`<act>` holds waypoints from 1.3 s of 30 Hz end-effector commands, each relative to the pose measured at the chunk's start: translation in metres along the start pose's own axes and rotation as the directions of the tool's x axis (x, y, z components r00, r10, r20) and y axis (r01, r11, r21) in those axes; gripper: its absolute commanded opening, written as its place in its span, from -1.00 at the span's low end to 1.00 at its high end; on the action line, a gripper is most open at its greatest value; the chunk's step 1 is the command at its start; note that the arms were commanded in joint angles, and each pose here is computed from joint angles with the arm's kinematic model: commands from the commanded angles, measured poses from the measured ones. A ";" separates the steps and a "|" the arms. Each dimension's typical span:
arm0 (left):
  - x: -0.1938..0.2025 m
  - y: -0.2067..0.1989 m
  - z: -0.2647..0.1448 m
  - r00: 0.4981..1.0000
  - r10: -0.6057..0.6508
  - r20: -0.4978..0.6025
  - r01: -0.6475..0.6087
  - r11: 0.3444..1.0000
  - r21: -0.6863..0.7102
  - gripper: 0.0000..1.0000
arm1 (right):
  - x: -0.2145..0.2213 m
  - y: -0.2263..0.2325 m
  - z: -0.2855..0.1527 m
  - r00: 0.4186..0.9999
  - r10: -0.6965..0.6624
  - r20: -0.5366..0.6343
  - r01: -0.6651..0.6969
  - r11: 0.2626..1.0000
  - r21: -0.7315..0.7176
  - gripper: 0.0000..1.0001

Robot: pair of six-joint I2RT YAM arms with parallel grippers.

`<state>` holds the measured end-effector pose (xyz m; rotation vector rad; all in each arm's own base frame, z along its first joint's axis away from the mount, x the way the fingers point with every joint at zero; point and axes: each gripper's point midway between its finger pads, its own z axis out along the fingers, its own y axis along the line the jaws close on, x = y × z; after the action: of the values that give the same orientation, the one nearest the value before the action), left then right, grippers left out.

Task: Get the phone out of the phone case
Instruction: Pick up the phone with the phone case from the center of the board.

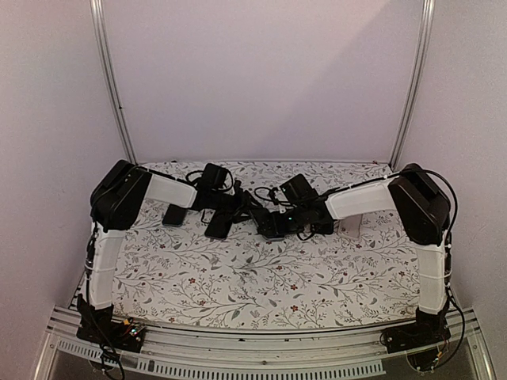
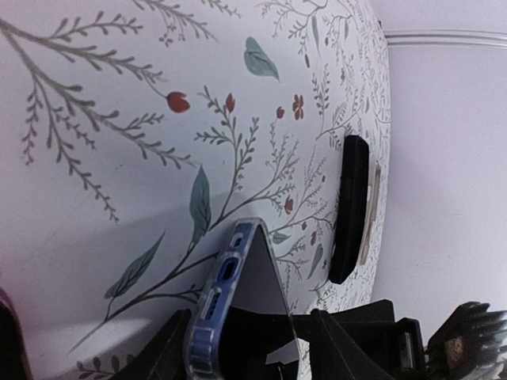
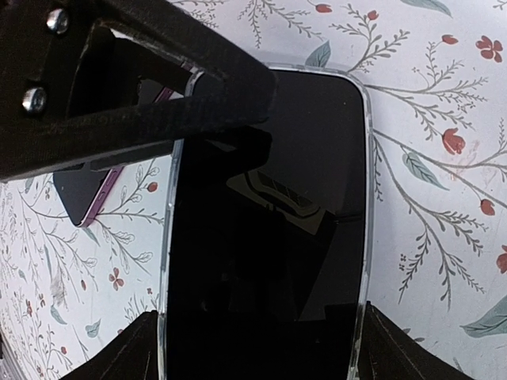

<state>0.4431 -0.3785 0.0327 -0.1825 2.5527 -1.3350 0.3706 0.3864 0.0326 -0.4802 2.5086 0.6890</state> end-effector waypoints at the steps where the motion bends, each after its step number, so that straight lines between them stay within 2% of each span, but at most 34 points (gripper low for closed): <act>1: 0.006 -0.006 0.013 1.000 0.006 -0.020 -0.006 1.000 0.007 -0.06 | -0.026 0.019 -0.021 0.996 -0.012 0.089 0.019 0.997 -0.074 0.06; 7: 0.011 -0.009 0.016 0.999 0.003 -0.033 -0.003 1.000 0.011 -0.47 | -0.025 0.019 -0.021 0.996 -0.012 0.089 0.019 0.997 -0.072 0.08; 12: 0.012 -0.011 0.015 0.999 0.008 -0.032 -0.008 1.000 0.016 -0.98 | -0.026 0.018 -0.023 0.996 -0.011 0.093 0.018 0.997 -0.069 0.20; 18: 0.007 -0.038 -0.002 0.998 0.056 0.011 -0.057 0.993 0.100 -1.00 | -0.029 0.018 -0.031 0.995 0.002 0.095 0.007 0.995 -0.097 0.63; 23: -0.004 -0.069 -0.030 0.992 0.106 0.073 -0.118 0.976 0.184 -1.00 | -0.038 0.027 -0.051 0.992 0.018 0.129 0.006 0.983 -0.184 0.95; 32: -0.019 -0.098 -0.081 0.980 0.142 0.140 -0.176 0.946 0.273 -1.00 | -0.047 0.056 -0.085 0.986 0.012 0.164 0.049 0.931 -0.361 0.98; 39: -0.019 -0.101 -0.119 0.977 0.141 0.162 -0.190 0.921 0.341 -1.00 | -0.053 0.074 -0.109 0.981 0.043 0.188 0.048 0.891 -0.452 0.98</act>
<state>0.4320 -0.3505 0.1417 -0.0643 2.2593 -1.5258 0.3525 0.3923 0.1393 -0.5293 2.2427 1.1484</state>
